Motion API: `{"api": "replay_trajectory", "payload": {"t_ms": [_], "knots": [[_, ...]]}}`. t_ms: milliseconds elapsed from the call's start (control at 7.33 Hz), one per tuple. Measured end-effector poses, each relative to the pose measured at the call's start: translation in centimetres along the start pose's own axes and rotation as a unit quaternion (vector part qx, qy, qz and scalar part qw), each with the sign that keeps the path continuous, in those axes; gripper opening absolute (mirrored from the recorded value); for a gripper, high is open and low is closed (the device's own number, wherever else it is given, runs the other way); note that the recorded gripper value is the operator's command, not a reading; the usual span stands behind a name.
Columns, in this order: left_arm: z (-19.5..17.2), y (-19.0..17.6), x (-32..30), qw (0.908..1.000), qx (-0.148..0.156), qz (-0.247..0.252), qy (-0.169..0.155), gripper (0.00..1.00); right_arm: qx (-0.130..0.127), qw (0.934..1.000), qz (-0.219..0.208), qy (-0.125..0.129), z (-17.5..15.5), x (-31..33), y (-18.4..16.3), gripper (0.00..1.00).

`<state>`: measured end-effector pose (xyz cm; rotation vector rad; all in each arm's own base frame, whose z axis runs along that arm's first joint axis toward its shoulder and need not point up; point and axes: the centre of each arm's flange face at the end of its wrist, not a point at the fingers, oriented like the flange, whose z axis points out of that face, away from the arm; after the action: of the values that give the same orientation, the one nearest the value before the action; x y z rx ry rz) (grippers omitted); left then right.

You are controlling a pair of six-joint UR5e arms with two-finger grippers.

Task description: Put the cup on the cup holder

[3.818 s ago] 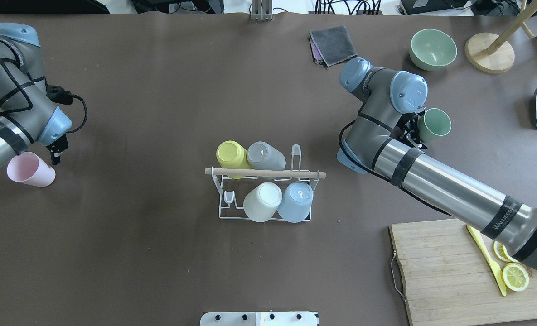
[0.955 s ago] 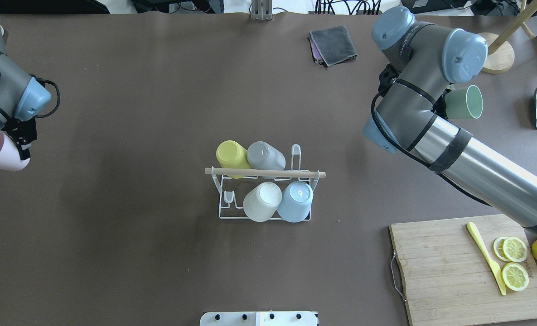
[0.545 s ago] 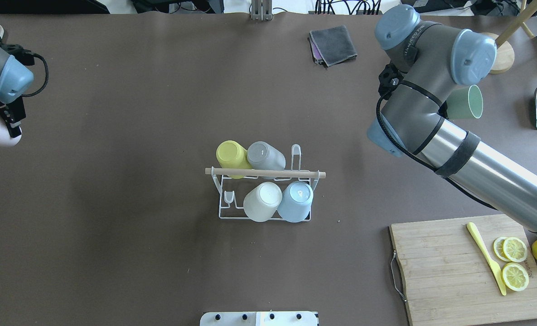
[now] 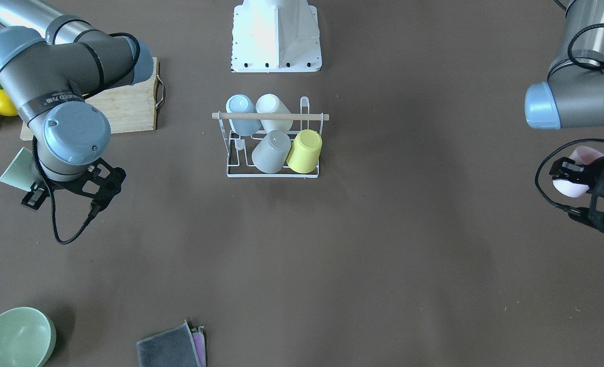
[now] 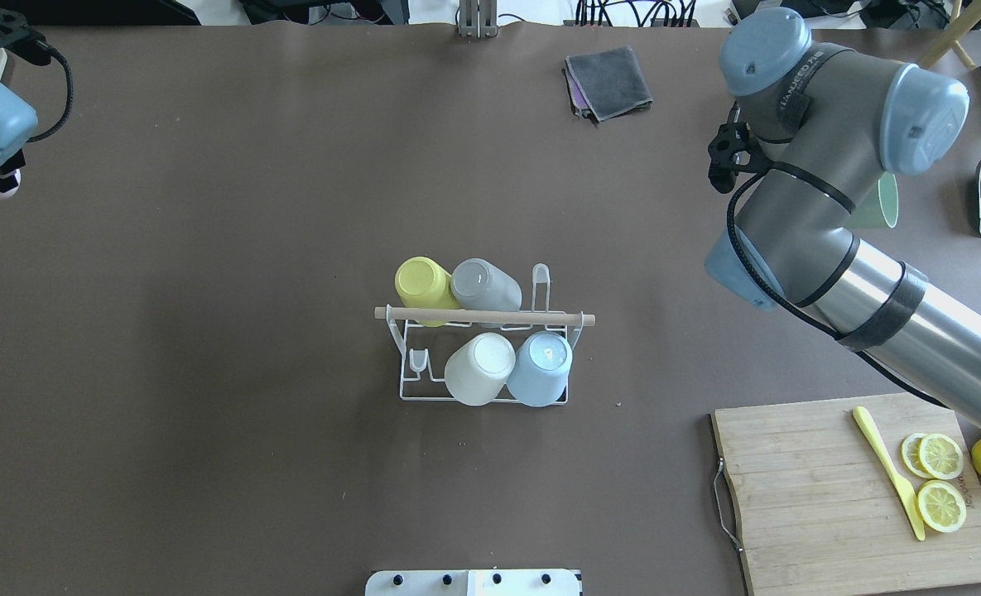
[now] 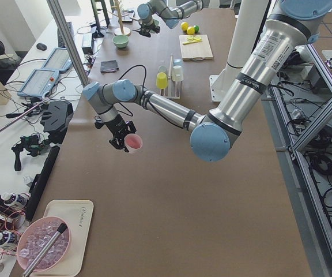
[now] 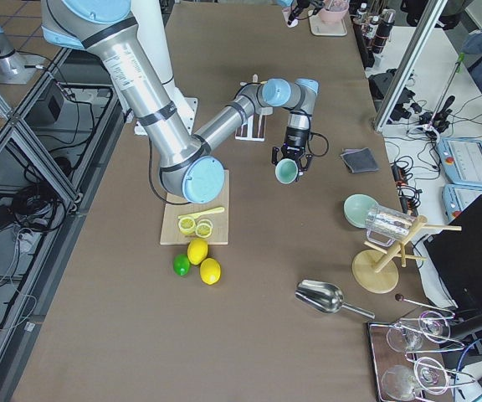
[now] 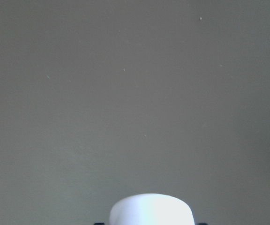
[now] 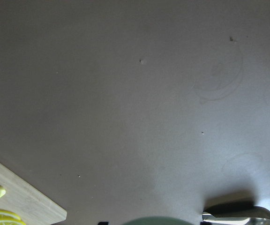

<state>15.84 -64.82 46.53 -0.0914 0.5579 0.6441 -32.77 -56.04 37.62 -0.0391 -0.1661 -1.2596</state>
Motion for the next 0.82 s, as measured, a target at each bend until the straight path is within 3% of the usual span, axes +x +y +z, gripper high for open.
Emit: {"api": "replay_trajectory", "payload": {"t_ms": [273,409,545,682,818], "knots": [[-0.5,0.1,-0.5,0.9958,0.066,0.031,-0.055,0.00,-0.015,0.9999,0.003,-0.007,-1.0,-0.4,0.4,0.00],[0.3,0.8,-1.1,0.9897,0.114,0.032,-0.080,0.00,-0.019,0.9998,0.003,0.001,-2.1,-0.5,0.5,0.00],[1.4,1.5,-1.6,0.9814,0.167,0.021,-0.093,0.00,-0.007,0.9999,0.006,0.010,-2.4,0.1,1.0,0.00],[1.8,1.9,-1.6,0.9712,0.218,0.010,-0.096,0.00,0.016,0.9998,0.008,0.012,-0.4,1.5,2.5,0.00],[1.1,1.8,-0.9,0.9563,0.277,0.004,-0.095,0.00,0.058,0.9983,0.004,0.006,4.6,3.7,5.1,0.00]]}}
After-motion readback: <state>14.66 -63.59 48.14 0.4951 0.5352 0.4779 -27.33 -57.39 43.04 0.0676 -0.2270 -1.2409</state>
